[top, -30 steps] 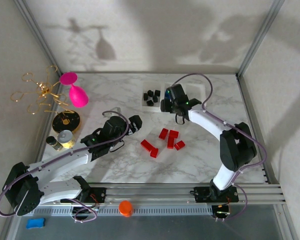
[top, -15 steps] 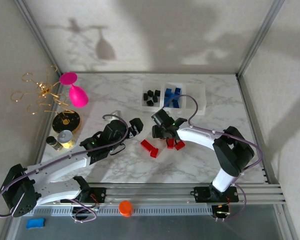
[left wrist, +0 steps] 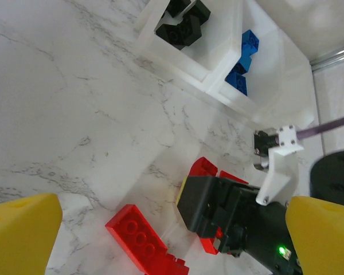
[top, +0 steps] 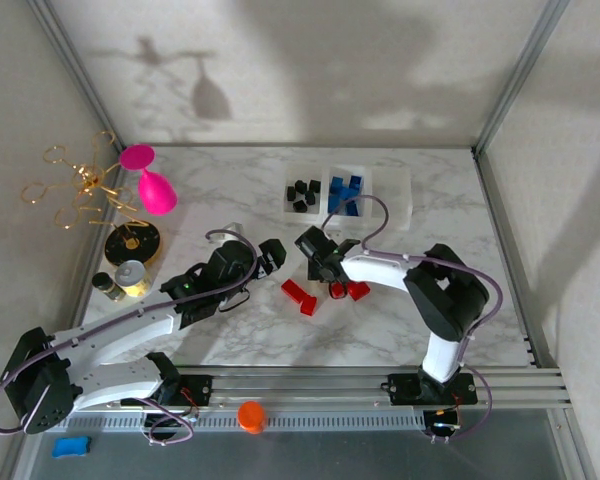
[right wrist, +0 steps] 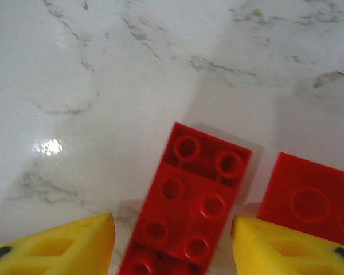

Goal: Sort the legos into containers by color
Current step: Pick up the lego from the center of the table, then place the lego in the container.

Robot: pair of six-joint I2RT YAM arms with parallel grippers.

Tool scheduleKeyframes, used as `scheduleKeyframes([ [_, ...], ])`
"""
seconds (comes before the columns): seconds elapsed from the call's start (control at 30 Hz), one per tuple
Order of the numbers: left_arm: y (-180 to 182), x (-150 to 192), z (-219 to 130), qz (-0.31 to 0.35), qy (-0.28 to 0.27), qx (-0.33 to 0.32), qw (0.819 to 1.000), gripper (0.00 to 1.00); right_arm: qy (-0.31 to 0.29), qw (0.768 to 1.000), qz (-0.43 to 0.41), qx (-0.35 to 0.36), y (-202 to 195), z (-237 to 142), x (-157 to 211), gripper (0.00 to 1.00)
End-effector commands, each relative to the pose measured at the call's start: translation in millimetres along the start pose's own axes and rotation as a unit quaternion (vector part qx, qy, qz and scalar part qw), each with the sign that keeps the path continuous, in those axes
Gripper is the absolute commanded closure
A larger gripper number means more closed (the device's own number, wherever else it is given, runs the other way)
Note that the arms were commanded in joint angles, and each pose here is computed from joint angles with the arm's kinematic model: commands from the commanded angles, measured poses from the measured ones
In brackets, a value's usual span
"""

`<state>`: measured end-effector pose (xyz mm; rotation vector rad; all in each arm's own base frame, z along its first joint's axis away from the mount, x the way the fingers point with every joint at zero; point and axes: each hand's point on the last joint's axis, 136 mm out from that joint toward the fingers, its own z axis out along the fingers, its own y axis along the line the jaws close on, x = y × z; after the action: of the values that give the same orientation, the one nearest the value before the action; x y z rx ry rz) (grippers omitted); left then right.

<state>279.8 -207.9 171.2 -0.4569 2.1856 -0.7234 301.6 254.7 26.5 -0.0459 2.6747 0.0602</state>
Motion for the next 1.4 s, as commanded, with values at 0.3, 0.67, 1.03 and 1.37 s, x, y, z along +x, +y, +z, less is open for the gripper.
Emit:
scheduleKeyframes([
  [0.3,1,-6,2,0.011,-0.009,-0.024,1.0,0.0,0.01,1.0,-0.025,-0.012,4,24,-18,0.58],
  [0.67,-10,-4,8,0.018,-0.006,-0.007,1.0,0.0,-0.021,0.998,-0.046,-0.04,5,8,-32,0.75],
  [1.03,-28,0,1,0.008,-0.024,0.026,0.999,0.0,-0.095,0.994,-0.008,-0.058,-21,-34,-95,0.78],
  [1.37,-61,13,9,0.031,-0.03,0.055,0.998,0.0,-0.149,0.987,0.047,-0.028,-93,-57,-151,0.77],
])
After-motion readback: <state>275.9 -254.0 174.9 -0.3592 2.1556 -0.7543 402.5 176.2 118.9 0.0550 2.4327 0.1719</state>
